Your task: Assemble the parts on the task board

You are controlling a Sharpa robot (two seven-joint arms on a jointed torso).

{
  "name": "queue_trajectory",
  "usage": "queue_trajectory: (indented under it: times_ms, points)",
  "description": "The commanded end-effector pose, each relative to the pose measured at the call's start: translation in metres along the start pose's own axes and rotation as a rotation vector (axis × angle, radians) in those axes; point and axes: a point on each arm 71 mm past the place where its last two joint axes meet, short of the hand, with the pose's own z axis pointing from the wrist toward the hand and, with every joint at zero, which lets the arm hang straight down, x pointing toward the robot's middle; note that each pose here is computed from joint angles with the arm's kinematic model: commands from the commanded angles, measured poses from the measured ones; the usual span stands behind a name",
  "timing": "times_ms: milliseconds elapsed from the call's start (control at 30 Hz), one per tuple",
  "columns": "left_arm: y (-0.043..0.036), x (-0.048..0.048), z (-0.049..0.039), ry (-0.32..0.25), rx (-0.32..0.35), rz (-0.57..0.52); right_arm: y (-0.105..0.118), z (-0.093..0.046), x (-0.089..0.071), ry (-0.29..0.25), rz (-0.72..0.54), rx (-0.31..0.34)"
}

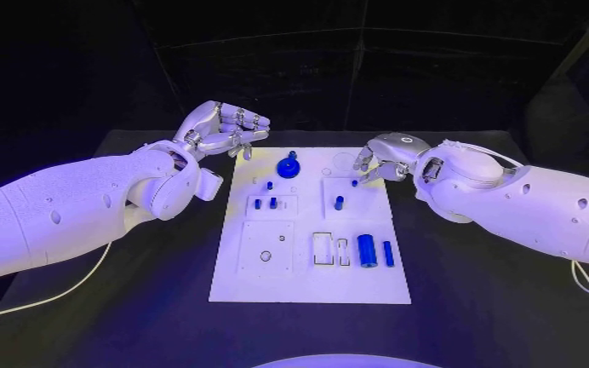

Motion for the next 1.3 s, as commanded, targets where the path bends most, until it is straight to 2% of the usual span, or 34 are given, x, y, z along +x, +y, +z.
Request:
queue_trajectory:
  times_ms: [33,467,800,1300]
  points:
    - [-0.0021,-0.0044,-0.0019,-0.081,0.011,-0.198,0.003,0.001,0.003,0.03,-0.083,-0.006]
    - [-0.0027,-0.0016,-0.0047,-0.086,0.001,-0.249,0.01,0.004,0.012,0.074,-0.091,-0.016]
    - [-0.0027,-0.0028,-0.0054,-0.109,0.001,-0.252,0.013,0.008,0.018,0.102,-0.089,-0.02]
    - [-0.0014,-0.0016,-0.0049,-0.095,-0.015,-0.262,0.014,0.01,0.026,0.12,-0.088,-0.011]
